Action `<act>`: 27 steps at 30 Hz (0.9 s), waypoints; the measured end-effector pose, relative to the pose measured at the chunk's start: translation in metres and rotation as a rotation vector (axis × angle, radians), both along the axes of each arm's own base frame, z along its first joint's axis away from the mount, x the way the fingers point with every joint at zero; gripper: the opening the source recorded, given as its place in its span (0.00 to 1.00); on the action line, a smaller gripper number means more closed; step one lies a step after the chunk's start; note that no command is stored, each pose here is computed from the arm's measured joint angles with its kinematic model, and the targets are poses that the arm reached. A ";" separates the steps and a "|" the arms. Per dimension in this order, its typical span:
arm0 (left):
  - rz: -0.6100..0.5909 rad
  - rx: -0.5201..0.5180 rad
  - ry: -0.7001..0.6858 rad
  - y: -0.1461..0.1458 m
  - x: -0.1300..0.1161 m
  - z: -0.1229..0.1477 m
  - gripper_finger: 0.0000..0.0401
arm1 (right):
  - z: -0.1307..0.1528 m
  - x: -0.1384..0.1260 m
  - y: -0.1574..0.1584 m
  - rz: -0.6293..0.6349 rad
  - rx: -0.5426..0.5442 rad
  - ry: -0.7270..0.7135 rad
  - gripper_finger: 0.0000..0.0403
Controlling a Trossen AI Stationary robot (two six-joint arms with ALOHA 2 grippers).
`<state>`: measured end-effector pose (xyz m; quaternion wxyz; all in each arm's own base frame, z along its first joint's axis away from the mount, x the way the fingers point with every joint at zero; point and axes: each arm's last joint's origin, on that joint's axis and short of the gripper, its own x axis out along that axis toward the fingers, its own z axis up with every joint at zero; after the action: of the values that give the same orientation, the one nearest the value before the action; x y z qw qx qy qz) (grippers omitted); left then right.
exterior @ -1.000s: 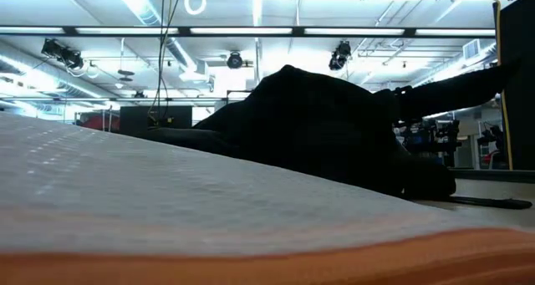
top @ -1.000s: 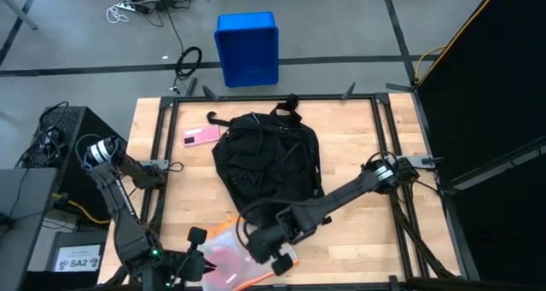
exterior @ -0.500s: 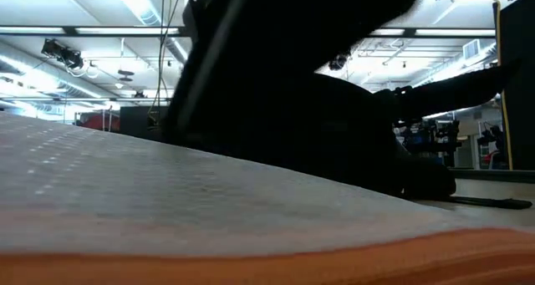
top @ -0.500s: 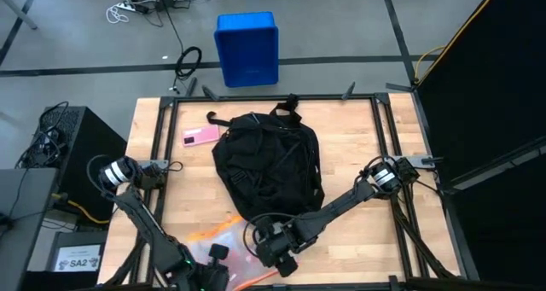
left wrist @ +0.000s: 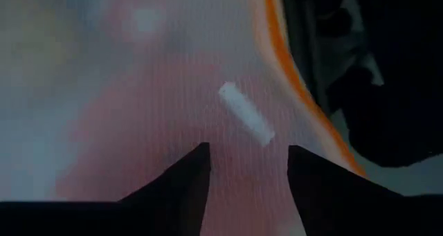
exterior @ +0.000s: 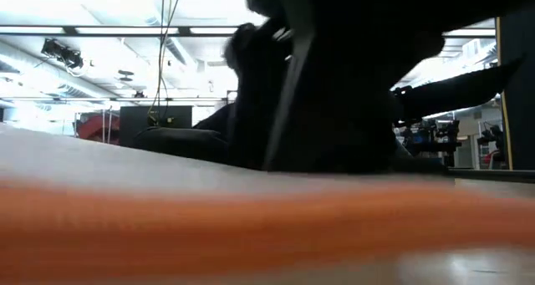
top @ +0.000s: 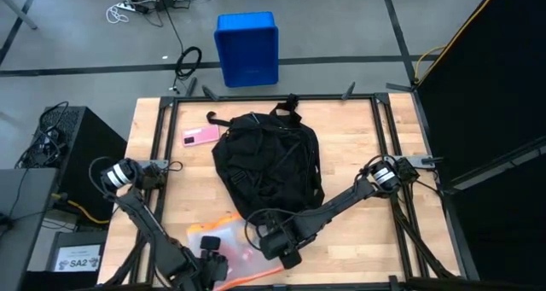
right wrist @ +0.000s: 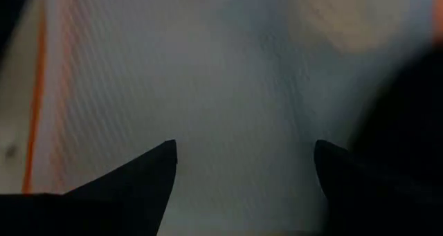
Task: Unpack backpack
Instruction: Put the zip bag into the backpack
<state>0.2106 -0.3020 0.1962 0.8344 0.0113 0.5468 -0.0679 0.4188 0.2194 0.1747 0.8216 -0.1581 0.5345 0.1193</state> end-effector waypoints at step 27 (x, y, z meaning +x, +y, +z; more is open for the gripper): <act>0.216 0.275 -0.068 -0.028 -0.094 -0.049 0.33 | 0.004 -0.105 0.070 -0.166 -0.465 -0.040 0.76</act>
<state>0.1168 -0.3303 0.1468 0.8455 0.0690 0.5203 0.0980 0.3133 0.2891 0.1792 0.7804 -0.3009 0.5425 -0.0781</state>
